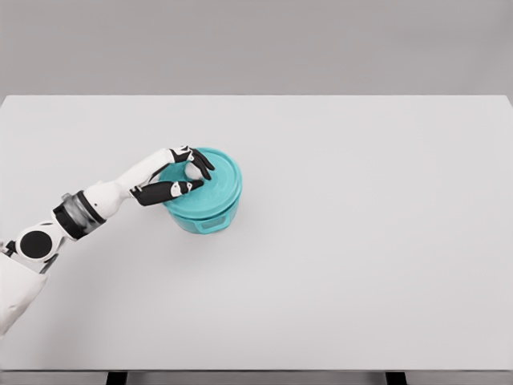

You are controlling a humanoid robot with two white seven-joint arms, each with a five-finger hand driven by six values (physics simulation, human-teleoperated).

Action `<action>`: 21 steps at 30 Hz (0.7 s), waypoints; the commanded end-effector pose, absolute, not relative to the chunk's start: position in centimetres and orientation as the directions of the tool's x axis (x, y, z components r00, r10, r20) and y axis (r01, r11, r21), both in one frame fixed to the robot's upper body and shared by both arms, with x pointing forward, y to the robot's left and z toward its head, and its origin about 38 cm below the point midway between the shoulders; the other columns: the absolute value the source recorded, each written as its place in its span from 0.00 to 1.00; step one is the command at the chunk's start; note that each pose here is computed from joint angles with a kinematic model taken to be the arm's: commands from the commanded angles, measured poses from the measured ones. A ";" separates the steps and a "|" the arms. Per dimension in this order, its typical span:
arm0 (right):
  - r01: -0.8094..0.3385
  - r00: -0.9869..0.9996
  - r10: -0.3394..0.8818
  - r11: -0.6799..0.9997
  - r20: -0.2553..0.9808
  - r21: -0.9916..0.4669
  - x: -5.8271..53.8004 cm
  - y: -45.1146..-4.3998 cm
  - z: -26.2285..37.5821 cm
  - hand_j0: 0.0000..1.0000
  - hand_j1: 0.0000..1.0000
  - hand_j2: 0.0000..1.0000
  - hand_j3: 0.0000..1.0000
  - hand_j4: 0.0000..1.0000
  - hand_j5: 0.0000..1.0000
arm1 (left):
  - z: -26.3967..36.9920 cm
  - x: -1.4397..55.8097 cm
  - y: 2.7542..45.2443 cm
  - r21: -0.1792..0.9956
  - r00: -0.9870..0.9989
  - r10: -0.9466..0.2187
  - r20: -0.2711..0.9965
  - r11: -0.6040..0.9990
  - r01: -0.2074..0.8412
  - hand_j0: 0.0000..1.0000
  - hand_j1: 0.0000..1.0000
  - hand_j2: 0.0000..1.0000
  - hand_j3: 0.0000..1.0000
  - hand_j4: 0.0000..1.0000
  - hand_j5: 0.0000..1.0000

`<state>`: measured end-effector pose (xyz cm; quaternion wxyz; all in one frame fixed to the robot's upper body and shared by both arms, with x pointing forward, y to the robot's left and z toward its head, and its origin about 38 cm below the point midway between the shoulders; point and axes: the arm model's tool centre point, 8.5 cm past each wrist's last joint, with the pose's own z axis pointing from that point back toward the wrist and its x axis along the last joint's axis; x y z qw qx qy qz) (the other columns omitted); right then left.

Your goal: Cover the pot with left arm

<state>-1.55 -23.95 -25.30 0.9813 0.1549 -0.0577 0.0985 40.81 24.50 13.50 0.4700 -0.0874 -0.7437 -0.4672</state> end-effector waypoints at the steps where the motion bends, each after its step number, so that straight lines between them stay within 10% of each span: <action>1: -0.211 0.974 0.176 0.932 0.143 0.293 -1.6 -24.0 -25.3 1.00 1.00 1.00 1.00 1.00 1.00 | 13.5 40.8 24.4 0.604 -0.538 -0.302 0.787 0.557 0.570 0.50 0.50 0.50 0.50 0.50 0.50; 21: -0.212 0.974 0.176 0.932 0.144 0.293 -1.5 -23.9 -25.3 1.00 1.00 1.00 1.00 1.00 1.00 | 13.6 41.1 24.3 0.602 -0.539 -0.300 0.787 0.564 0.565 0.74 0.74 0.74 0.74 0.74 0.74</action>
